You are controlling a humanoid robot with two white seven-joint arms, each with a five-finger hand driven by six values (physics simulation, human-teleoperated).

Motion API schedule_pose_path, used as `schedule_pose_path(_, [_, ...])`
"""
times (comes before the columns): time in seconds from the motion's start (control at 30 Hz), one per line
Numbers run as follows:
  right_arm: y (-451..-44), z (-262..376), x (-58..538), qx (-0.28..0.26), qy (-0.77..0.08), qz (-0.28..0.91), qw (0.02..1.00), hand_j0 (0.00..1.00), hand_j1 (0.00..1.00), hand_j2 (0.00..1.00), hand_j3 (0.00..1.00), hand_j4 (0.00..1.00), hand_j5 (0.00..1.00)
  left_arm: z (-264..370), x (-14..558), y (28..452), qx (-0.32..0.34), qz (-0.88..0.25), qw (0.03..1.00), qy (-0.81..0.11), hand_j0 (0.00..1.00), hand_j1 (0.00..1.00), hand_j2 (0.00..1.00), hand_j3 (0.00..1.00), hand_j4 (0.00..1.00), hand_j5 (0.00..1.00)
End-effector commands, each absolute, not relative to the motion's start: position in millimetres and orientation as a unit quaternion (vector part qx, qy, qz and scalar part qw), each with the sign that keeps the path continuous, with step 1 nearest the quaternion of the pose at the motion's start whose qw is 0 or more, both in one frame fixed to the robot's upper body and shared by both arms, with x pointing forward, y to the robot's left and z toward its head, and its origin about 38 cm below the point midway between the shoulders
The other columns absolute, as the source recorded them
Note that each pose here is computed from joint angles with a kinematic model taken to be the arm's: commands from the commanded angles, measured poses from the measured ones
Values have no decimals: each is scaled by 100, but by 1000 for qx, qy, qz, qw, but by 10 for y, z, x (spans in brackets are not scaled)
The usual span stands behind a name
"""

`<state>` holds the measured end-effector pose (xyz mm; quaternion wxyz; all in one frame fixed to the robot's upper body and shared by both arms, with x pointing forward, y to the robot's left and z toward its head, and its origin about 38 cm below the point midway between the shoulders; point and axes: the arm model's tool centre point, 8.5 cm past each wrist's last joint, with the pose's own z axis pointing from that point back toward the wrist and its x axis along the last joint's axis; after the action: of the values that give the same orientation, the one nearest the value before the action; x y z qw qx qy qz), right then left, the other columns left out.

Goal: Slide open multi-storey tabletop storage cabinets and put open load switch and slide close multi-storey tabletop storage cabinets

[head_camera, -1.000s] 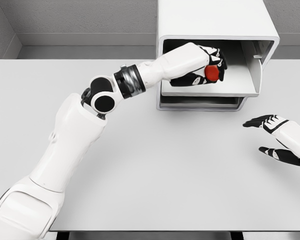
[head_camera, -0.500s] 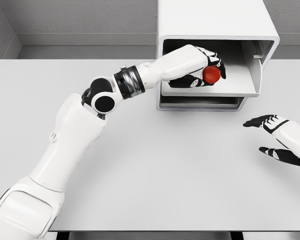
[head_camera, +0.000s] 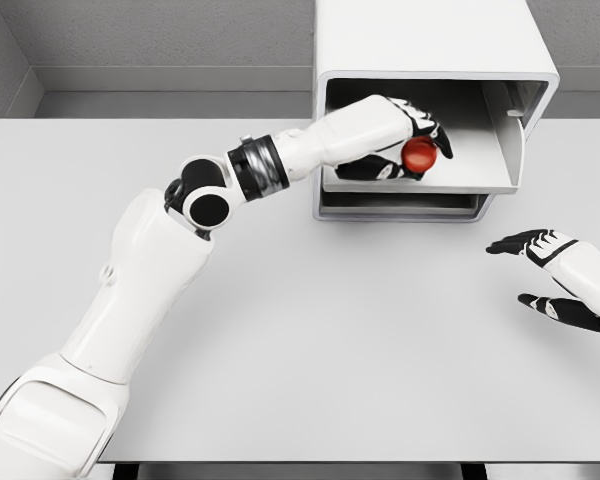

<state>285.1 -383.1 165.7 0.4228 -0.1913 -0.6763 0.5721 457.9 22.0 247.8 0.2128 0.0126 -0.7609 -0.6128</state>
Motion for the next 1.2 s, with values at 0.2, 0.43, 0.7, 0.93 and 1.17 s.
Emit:
schedule_pose_path(0.2, [-3837, 1660, 2853, -191, -678, 570, 424, 81, 81, 81, 81, 81, 81, 2421, 4606, 230, 16, -618, 219, -755, 66, 66, 66, 66, 66, 66])
schedule_pose_path(0.43, [-3837, 1660, 2853, -191, -678, 570, 424, 81, 81, 81, 81, 81, 81, 2407, 4615, 238, 16, -618, 222, -754, 72, 72, 72, 72, 72, 72])
schedule_pose_path(0.7, [-3836, 1666, 2853, -191, -677, 570, 424, 81, 81, 81, 81, 81, 81, 2466, 4615, 260, 20, -612, 218, -760, 83, 83, 83, 83, 83, 83])
schedule_pose_path(0.93, [-3840, 1663, 2853, -191, -677, 570, 424, 81, 81, 81, 81, 81, 81, 2538, 4597, 286, 25, -605, 213, -767, 84, 84, 84, 84, 84, 84])
schedule_pose_path(1.17, [-3828, 1703, 2886, -192, -679, 571, 419, 81, 81, 81, 81, 81, 81, 2734, 4484, 317, 35, -587, 188, -786, 85, 85, 85, 85, 85, 85])
